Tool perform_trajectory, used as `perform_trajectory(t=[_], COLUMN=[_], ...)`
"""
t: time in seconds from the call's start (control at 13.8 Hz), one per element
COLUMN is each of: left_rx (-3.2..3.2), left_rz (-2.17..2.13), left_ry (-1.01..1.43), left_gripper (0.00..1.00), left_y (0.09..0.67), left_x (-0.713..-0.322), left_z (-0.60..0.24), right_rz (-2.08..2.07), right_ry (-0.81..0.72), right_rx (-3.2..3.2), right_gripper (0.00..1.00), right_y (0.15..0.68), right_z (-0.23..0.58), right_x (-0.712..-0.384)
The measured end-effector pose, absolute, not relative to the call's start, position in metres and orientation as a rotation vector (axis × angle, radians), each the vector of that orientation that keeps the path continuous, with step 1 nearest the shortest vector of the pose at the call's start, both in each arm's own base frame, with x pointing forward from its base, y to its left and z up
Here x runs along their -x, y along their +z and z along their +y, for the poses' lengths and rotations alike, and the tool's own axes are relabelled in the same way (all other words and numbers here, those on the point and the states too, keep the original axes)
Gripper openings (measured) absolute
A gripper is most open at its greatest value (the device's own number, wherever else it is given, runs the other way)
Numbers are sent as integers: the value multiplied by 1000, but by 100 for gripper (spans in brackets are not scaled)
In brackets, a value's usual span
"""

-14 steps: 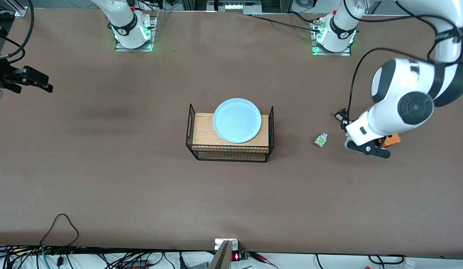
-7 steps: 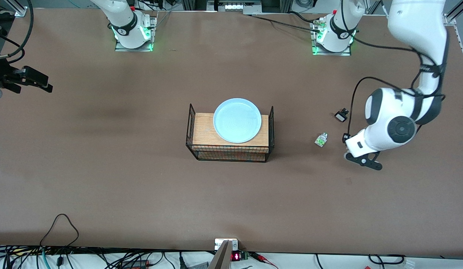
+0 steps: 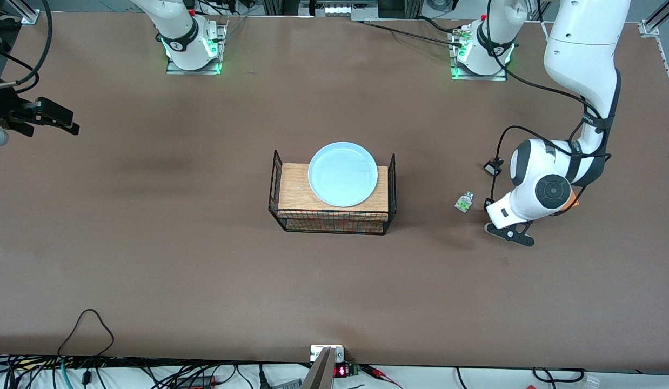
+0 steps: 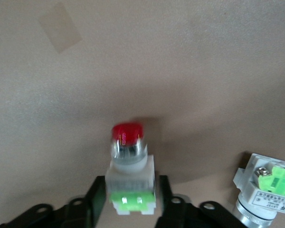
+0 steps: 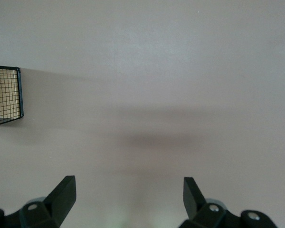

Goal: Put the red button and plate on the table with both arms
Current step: 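Lower the red button onto the table and open the left gripper, then raise the left gripper while the right gripper reaches toward the plate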

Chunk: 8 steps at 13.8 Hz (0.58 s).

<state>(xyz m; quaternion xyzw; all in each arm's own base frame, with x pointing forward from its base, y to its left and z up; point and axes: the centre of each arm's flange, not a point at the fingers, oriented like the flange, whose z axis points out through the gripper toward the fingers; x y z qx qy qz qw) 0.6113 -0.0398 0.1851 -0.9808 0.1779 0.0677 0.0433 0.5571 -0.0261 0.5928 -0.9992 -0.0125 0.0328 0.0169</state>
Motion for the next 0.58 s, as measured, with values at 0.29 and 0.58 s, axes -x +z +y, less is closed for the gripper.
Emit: perform_trajectory(t=[0.29,0.58], left_rx=[3008,3039], left_rz=[529,545], left_ry=[211,163], left_gripper=[98,100], left_y=[238,373], left_x=[-620,-614], left_z=[-40,-60], right_rz=[-46,-43], right_ry=[104,101], right_rx=[3104,3096], right_gripper=[100,100], right_y=[592,593], right_z=[-26,-26], right_x=[-557,-557])
